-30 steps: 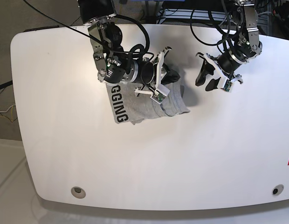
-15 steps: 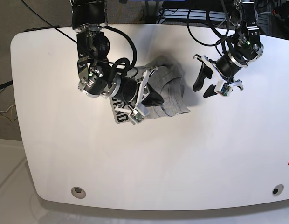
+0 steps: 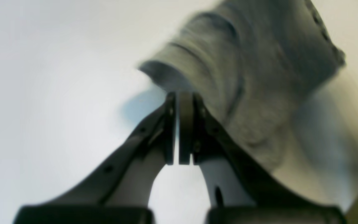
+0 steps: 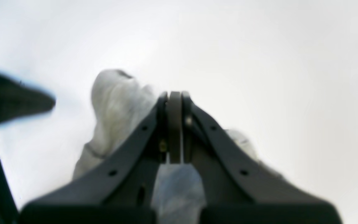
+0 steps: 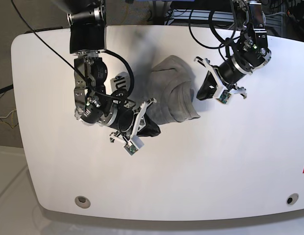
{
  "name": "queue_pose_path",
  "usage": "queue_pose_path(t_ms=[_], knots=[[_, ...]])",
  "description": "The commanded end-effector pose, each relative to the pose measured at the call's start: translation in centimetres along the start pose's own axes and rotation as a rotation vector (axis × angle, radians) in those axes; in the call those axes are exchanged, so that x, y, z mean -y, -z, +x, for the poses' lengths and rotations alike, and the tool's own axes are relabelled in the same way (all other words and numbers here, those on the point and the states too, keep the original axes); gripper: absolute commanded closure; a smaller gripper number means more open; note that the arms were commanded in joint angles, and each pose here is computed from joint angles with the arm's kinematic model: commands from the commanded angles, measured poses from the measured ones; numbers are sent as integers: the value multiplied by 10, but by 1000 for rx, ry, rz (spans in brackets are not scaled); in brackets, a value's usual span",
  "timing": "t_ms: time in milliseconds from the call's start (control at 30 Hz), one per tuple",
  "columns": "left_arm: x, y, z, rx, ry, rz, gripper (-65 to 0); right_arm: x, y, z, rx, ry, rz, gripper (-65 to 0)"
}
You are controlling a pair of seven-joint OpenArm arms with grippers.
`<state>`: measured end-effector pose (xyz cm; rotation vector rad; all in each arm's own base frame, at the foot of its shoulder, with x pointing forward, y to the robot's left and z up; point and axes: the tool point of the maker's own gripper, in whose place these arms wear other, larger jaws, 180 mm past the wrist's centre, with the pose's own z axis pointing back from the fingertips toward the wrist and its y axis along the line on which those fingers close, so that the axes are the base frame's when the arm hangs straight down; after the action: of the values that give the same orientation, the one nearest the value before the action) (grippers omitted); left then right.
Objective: Fold the T-shirt properly
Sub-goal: 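Grasp the bundle with both grippers and flip it over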
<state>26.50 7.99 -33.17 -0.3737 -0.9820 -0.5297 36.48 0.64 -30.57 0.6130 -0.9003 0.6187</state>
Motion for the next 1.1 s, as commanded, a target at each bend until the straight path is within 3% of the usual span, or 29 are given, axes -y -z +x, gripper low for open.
queue_pose_path(t_ms=[0,333,567,1067], knots=[[5,0,15,49,15,-18,-9,12,1,27,58,-14,-4,0],[52,15,12,48,-17,-133,-9,61,12,34,24,-2,-65,0],[91,22,2,19,-26,-238,-9,89,23,11,-89,8,-122,0],[90,55,-68,-132,-242,-217,-9,110,32,-41,-238,-8,-160,0]])
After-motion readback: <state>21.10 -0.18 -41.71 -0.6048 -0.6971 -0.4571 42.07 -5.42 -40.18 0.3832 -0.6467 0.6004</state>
